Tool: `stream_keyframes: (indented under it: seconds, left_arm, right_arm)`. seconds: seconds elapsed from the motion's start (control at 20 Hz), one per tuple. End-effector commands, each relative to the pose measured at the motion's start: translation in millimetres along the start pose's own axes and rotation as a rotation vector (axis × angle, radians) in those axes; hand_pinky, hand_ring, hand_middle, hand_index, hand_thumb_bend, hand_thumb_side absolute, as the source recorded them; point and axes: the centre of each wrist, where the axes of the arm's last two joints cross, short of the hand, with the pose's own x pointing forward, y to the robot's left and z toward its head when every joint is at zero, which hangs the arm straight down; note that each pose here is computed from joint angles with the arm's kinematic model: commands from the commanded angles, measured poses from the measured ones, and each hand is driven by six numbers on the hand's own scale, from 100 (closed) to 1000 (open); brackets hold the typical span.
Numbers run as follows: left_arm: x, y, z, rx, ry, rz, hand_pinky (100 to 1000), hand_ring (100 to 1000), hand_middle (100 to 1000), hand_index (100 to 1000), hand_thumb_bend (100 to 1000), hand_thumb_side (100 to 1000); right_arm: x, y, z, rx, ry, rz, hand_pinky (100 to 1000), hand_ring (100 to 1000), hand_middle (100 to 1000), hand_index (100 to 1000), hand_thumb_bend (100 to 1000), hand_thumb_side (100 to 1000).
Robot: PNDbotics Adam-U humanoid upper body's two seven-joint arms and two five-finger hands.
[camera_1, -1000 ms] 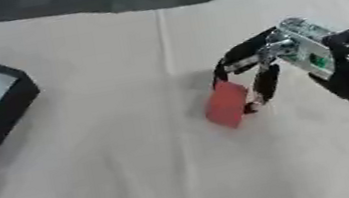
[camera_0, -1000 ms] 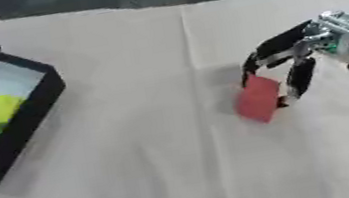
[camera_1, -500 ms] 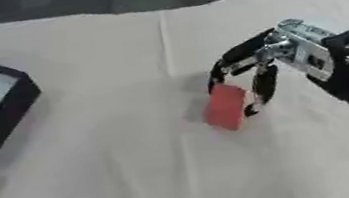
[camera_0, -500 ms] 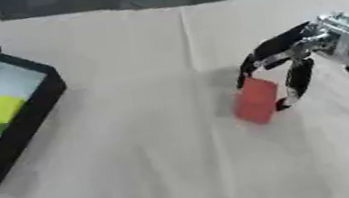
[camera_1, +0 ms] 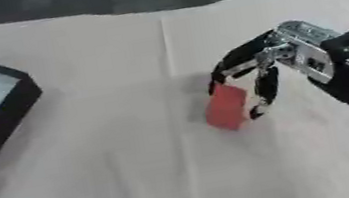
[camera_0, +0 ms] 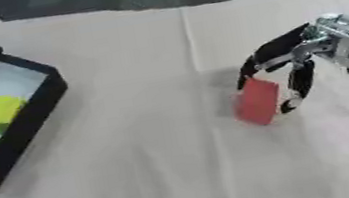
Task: Pick up the objects with one hand, pass them to the other hand, and then place them into the box on the other side of the table.
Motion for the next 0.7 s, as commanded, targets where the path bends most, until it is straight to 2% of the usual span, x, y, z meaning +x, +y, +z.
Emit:
stream_keyframes:
  seconds: [0.05, 0.4, 0.7]
  left_arm:
    - [11, 7.2, -3, 0.014, -0.032, -0.022, 742, 909, 818, 762, 100, 739]
    - [10, 7.7, -3, 0.016, -0.029, -0.022, 742, 907, 816, 761, 100, 740]
    - [10, 7.8, -3, 0.018, -0.03, -0.021, 742, 906, 814, 760, 100, 740]
  right_arm:
    - [-1, -17.4, 16, 0.214, -0.138, 0.212, 900, 845, 812, 888, 534, 142]
    - [7, -24.8, 19, 0.189, -0.145, 0.212, 899, 844, 808, 885, 517, 144]
    - [12, -23.2, 15, 0.194, -0.157, 0.206, 895, 839, 798, 879, 489, 150]
